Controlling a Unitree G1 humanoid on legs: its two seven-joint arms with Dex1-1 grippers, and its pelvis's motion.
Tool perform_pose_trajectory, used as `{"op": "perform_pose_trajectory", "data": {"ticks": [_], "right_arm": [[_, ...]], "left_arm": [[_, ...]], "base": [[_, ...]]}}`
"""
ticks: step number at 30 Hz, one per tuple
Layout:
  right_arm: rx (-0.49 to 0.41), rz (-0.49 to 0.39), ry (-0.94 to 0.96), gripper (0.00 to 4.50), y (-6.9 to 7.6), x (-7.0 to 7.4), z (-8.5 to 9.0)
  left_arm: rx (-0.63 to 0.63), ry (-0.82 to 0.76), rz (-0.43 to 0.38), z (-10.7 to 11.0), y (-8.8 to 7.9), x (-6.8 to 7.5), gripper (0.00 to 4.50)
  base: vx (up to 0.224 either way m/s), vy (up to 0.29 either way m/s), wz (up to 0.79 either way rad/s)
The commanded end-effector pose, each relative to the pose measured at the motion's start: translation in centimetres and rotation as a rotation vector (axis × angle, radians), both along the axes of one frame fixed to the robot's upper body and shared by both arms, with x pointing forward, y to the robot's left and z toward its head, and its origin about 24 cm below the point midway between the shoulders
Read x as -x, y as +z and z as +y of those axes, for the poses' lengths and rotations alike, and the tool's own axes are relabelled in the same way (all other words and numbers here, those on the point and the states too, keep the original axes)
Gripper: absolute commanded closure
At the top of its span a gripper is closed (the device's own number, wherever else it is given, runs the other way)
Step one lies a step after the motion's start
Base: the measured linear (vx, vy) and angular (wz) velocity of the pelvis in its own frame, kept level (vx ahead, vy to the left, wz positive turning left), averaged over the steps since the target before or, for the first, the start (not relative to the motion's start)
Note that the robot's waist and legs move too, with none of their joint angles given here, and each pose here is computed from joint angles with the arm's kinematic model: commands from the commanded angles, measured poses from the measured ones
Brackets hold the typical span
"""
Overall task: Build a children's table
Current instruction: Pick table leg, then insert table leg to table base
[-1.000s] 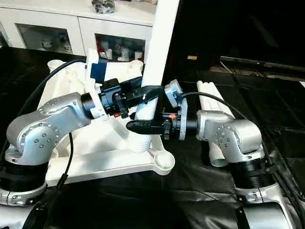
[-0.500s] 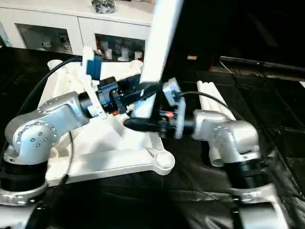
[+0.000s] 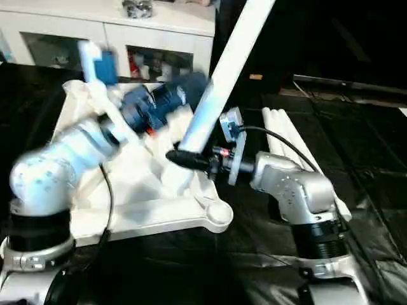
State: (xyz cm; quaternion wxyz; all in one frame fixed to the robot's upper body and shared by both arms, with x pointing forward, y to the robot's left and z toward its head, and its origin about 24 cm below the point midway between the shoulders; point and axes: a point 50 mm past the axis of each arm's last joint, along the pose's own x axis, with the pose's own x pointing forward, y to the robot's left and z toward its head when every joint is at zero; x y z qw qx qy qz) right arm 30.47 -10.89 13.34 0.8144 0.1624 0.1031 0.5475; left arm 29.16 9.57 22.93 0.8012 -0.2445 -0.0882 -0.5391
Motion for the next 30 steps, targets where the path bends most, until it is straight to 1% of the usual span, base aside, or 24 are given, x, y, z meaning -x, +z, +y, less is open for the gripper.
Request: {"op": "perform_pose_trajectory", "data": {"ticks": [1, 5, 6, 7, 9, 10, 11, 13, 15, 16, 17, 18, 21, 22, 23, 26, 28, 30], "right_arm": [[0.026, -0.025, -0.097, 2.58, 0.1, -0.6, -0.9], [0.089, -0.024, -0.179, 2.58, -0.7, -0.9, -1.6], [0.109, -0.032, -0.211, 2.58, -0.9, -0.9, -1.9], [0.128, -0.049, -0.255, 2.58, -1.2, -0.7, -2.5], [0.133, -0.059, -0.273, 2.58, -1.3, -0.6, -2.7], [0.136, -0.064, -0.295, 2.58, -1.3, -0.4, -2.9], [0.161, -0.081, -0.336, 2.58, -1.6, -0.1, -3.3], [0.183, -0.111, -0.365, 2.58, -1.9, 0.5, -3.5], [0.192, -0.119, -0.379, 2.58, -2.0, 0.8, -3.7], [0.193, -0.12, -0.406, 2.58, -2.3, 1.2, -4.1], [0.182, -0.112, -0.418, 2.58, -2.4, 1.6, -4.3], [0.174, -0.107, -0.423, 2.58, -2.5, 1.8, -4.4], [0.17, -0.096, -0.447, 2.58, -2.6, 2.5, -4.7], [0.161, -0.086, -0.451, 2.58, -2.6, 3.0, -4.7], [0.161, -0.086, -0.451, 2.58, -2.6, 3.0, -4.7], [0.188, -0.089, -0.445, 2.58, -2.9, 3.4, -4.5], [0.188, -0.092, -0.435, 2.58, -2.9, 3.7, -4.2], [0.198, -0.095, -0.425, 2.58, -3.0, 3.8, -4.1]], "left_arm": [[-0.063, 0.063, -0.003, 1.4, -0.6, -0.3, 1.46], [-0.248, 0.128, -0.005, 3.1, -2.5, -0.3, 1.46], [-0.297, 0.13, -0.001, 3.4, -3.0, -0.1, 1.46], [-0.379, 0.113, -0.006, 3.6, -4.1, 0.4, 1.46], [-0.414, 0.099, -0.007, 3.8, -4.6, 0.7, 1.46], [-0.466, 0.084, -0.009, 3.8, -5.2, 1.0, 1.46], [-0.556, 0.043, -0.011, 3.6, -6.7, 1.6, 1.46], [-0.656, -0.016, -0.017, 3.2, -8.4, 2.4, 1.46], [-0.697, -0.043, -0.016, 2.9, -9.2, 2.7, 1.46], [-0.747, -0.086, -0.008, 2.3, -10.6, 3.2, 1.46], [-0.763, -0.118, 0.007, 1.9, -11.6, 3.6, 1.46], [-0.77, -0.136, 0.015, 1.6, -12.1, 3.8, 1.46], [-0.842, -0.169, 0.013, 1.0, -13.5, 4.3, 1.46], [-0.894, -0.184, 0.032, 0.8, -14.4, 4.5, 1.46], [-0.894, -0.184, 0.032, 0.8, -14.4, 4.5, 1.46], [-0.935, -0.196, 0.081, 0.6, -15.1, 4.7, 1.46], [-0.951, -0.189, 0.113, 0.6, -15.5, 4.8, 1.81], [-0.99, -0.153, 0.133, 0.9, -16.0, 4.6, 1.85]], "base": [[0.0, 0.0, 0.0], [0.0, 0.0, 0.0], [0.0, 0.0, 0.0], [0.0, 0.0, 0.0], [0.0, 0.0, 0.0], [0.0, 0.0, 0.0], [0.0, 0.0, 0.0], [0.0, 0.0, 0.0], [0.0, 0.0, 0.0], [0.0, 0.0, 0.0], [0.0, 0.0, 0.0], [0.0, 0.0, 0.0], [0.0, 0.0, 0.0], [0.0, 0.0, 0.0], [0.0, 0.0, 0.0], [0.0, 0.0, 0.0], [0.0, 0.0, 0.0], [0.0, 0.0, 0.0]]}}
